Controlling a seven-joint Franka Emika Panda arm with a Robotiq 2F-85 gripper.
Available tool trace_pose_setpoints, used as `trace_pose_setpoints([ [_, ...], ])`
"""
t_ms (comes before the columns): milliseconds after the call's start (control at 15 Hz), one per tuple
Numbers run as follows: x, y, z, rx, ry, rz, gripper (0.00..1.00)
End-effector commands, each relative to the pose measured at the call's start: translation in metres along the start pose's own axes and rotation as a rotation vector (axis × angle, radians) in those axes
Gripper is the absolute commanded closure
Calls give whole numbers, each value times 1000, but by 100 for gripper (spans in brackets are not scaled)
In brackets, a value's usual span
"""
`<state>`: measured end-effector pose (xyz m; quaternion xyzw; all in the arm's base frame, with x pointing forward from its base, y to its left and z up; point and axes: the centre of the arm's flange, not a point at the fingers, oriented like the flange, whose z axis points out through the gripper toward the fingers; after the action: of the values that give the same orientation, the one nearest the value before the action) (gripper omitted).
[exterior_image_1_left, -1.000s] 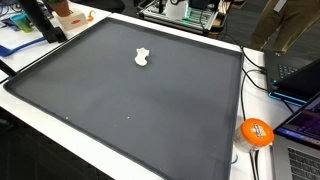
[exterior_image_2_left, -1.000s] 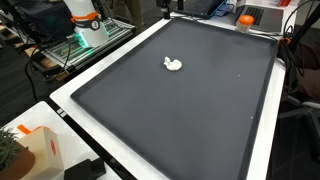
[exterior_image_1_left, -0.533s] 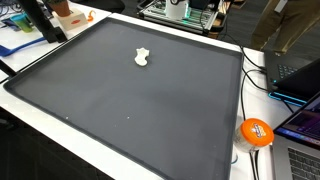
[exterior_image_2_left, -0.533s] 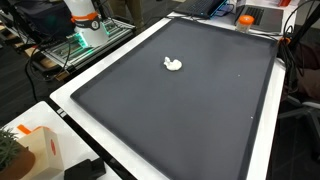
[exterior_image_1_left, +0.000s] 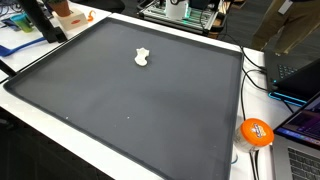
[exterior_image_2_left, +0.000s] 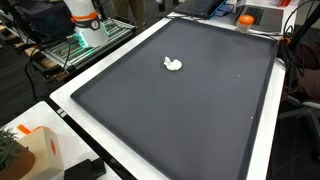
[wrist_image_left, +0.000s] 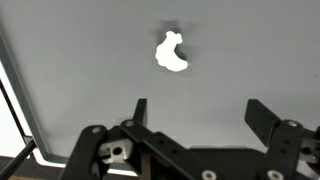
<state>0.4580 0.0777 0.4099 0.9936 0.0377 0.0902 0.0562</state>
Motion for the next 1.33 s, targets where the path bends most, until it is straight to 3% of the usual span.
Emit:
trace_pose_setpoints([
  [0,74,-8,21,-36,-186,13,0],
  [333,73,-14,77,-27,-287,51,0],
  [533,67,-13,90,11,-280,46,0],
  [600,8,-9,137,4,-246,34,0],
  [667,9,-9,138,8,-245,36,0],
  [933,14,-13,133,34,-258,77,0],
  [1000,28,-13,108,20,-258,192,0],
  [1267,26,-16,34,63,-170,404,0],
])
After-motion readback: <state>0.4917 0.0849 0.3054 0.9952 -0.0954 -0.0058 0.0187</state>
